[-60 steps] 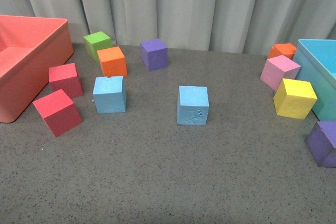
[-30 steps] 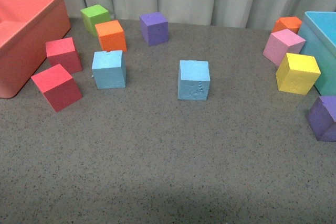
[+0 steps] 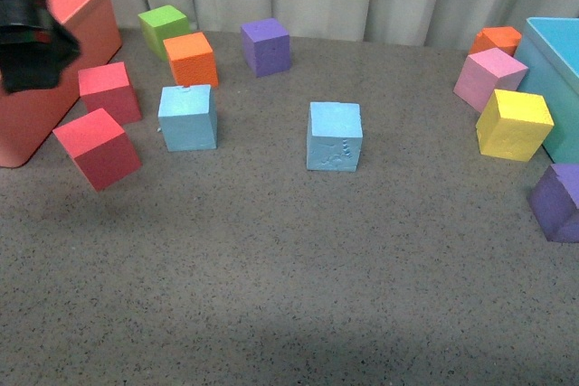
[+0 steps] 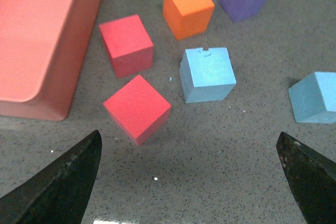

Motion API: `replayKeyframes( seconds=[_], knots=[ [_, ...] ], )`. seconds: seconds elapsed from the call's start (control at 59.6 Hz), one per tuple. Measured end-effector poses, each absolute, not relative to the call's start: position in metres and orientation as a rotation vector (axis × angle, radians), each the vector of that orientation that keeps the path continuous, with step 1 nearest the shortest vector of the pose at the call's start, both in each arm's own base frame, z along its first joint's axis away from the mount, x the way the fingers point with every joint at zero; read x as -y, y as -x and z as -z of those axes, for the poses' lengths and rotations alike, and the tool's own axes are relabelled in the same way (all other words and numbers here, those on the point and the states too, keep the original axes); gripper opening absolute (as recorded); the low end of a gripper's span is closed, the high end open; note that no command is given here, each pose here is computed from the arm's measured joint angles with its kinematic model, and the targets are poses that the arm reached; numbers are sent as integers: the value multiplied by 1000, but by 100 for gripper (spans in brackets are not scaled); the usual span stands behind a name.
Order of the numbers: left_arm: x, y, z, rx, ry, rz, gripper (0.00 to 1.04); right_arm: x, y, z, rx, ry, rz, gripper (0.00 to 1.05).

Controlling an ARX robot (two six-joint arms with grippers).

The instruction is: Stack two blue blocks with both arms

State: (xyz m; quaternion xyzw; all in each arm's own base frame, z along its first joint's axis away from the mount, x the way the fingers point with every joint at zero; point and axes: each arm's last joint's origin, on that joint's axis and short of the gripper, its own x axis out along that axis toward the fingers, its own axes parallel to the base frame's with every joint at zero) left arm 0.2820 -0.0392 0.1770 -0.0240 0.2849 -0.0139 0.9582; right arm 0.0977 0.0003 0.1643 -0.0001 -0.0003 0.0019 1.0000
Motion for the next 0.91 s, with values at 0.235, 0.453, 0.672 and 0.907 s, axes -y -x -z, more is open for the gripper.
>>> replayKeyframes(
  seconds=[0.235, 0.453, 0.672, 0.907],
  knots=[
    [62, -363, -162, -731, 5, 22, 98, 0, -98, -164, 0, 0, -4, 95],
    [80, -414, -142, -828, 7, 7, 98, 0, -98, -164, 0, 0, -4, 95],
    [88, -431, -125, -913, 32, 14, 98, 0, -98, -164, 0, 0, -4, 95],
    [95, -444, -115, -981, 38, -8, 98, 0, -98, -164, 0, 0, -4, 95]
  ],
)
